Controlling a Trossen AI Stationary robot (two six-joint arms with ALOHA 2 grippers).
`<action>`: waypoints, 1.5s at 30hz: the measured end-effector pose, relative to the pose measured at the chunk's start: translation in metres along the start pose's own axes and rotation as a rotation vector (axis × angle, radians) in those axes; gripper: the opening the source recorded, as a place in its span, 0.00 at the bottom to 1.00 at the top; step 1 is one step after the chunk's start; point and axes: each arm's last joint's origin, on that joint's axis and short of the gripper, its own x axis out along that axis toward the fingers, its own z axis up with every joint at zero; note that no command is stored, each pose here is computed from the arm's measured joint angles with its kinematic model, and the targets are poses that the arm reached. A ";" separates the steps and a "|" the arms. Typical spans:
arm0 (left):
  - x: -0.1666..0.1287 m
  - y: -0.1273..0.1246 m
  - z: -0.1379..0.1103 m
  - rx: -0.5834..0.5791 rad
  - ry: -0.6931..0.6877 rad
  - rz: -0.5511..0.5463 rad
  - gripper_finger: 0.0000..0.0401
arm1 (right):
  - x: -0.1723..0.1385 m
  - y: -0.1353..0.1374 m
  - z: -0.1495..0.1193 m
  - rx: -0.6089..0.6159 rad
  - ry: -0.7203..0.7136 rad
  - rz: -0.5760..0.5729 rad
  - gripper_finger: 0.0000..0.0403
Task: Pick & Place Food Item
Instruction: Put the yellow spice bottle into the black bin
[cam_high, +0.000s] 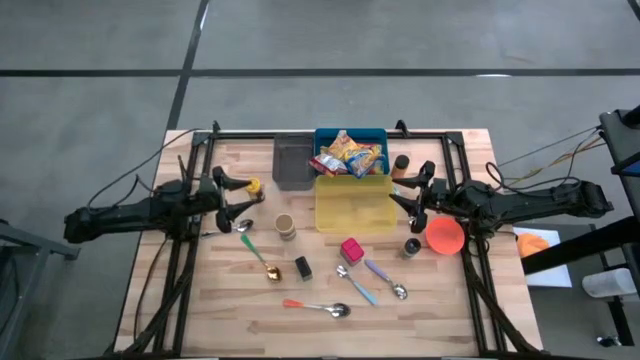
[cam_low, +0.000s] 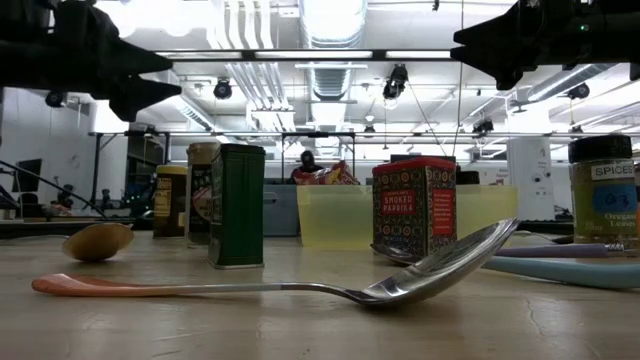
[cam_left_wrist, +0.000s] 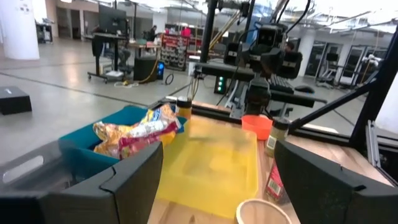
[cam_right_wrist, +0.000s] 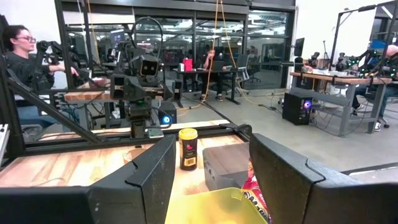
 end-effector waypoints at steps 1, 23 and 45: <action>0.000 0.000 -0.001 -0.006 0.008 0.001 0.77 | 0.000 0.000 0.000 0.000 0.000 0.000 0.50; 0.009 0.000 0.023 -0.077 0.313 0.178 0.77 | 0.000 0.000 0.000 0.000 0.000 0.001 0.50; 0.047 0.002 0.027 -0.129 0.525 0.487 0.77 | 0.000 0.000 0.000 0.000 0.000 0.000 0.50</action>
